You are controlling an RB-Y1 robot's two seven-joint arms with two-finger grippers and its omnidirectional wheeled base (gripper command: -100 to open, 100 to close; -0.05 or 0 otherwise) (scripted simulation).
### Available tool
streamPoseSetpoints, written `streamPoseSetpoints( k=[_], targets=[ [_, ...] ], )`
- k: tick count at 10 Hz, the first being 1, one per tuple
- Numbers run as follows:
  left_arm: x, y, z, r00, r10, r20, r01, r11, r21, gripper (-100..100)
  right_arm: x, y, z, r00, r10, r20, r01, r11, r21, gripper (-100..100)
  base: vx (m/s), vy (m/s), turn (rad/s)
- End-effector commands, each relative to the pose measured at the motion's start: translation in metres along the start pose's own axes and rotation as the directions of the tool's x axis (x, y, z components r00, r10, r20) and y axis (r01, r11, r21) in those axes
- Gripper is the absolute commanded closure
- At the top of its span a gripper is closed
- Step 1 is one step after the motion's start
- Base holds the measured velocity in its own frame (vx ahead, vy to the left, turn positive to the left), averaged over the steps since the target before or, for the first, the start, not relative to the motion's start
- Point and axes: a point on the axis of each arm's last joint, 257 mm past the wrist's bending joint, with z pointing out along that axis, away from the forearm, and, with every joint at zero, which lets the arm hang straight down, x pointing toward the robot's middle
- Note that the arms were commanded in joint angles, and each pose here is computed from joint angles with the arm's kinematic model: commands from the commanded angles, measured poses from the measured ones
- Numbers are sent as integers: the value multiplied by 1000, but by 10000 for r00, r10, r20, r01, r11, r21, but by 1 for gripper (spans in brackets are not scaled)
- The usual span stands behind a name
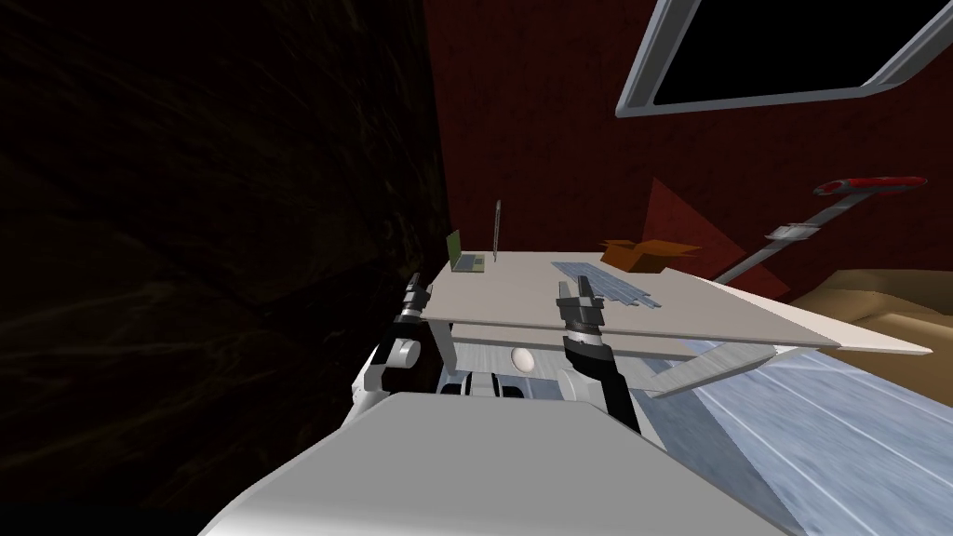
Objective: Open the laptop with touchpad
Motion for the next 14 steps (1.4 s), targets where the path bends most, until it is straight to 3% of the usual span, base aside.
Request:
streamPoseSetpoints(
  k=[1,3,8,14],
  targets=[
    [-6,14,16,9999,-123,1,123,9995,-287,-100,0,0,0,10000,0,0,0,10000,0,0,1,-24,-6],
    [-15,30,33,9995,-293,76,298,9972,-687,-100,0,0,0,10000,0,0,0,10000,0,0,3,-30,-14],
    [-20,44,64,9986,-512,106,520,9935,-1014,-100,0,0,0,10000,0,0,0,10000,0,0,2,-25,-8],
    [-32,61,104,9961,-832,283,866,9838,-1572,-100,0,0,0,10000,0,0,0,10000,0,0,3,-24,-9]
  ],
)
